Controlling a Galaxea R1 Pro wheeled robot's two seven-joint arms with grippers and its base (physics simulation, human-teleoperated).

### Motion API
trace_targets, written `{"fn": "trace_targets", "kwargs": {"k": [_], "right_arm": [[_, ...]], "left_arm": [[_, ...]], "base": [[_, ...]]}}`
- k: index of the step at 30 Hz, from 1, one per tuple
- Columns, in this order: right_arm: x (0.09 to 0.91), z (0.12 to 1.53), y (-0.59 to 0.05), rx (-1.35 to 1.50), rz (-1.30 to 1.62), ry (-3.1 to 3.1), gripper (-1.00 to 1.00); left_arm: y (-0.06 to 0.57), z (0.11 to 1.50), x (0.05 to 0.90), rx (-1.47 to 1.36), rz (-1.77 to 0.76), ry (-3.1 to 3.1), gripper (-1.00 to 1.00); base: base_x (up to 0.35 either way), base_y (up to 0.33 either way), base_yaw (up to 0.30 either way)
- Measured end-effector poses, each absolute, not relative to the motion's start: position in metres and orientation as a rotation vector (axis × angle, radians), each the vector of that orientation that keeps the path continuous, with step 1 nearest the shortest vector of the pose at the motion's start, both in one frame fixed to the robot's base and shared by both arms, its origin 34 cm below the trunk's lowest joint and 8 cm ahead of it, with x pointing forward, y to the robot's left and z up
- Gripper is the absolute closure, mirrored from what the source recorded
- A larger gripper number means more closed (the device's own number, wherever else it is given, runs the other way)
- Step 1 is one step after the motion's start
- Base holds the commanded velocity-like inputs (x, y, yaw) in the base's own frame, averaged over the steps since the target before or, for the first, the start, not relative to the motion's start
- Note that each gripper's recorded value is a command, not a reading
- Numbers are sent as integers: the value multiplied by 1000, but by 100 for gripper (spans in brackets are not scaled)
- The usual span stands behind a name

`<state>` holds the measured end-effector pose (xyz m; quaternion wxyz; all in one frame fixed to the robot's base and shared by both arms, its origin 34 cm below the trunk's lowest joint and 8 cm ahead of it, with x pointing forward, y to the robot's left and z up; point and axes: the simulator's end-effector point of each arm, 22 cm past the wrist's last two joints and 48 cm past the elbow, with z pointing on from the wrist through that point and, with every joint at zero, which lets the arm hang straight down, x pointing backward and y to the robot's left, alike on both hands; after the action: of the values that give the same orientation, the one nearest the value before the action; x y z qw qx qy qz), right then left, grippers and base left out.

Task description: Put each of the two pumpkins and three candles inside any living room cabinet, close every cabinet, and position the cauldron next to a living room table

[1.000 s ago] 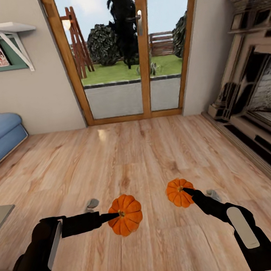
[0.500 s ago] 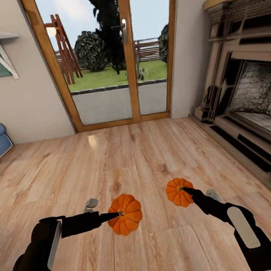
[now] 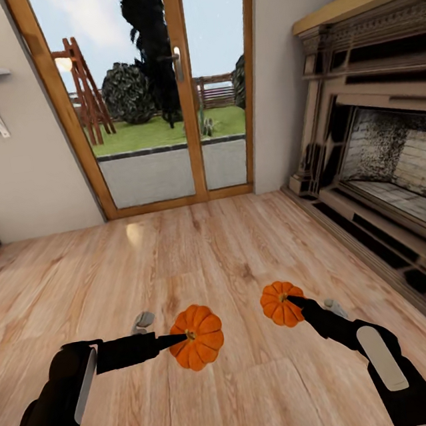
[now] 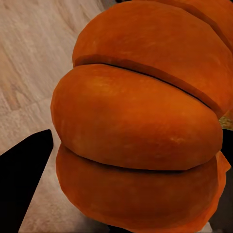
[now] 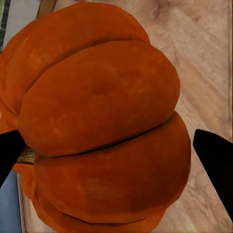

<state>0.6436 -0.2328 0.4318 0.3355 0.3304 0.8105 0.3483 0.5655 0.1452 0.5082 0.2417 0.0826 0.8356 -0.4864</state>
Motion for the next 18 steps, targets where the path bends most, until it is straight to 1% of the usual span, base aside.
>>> {"fn": "trace_targets", "kwargs": {"k": [18], "right_arm": [[641,428,-232,874,910,2124,100]], "left_arm": [[145,510,565,228,-1328,2284,100]], "base": [[0,0,-159]]}}
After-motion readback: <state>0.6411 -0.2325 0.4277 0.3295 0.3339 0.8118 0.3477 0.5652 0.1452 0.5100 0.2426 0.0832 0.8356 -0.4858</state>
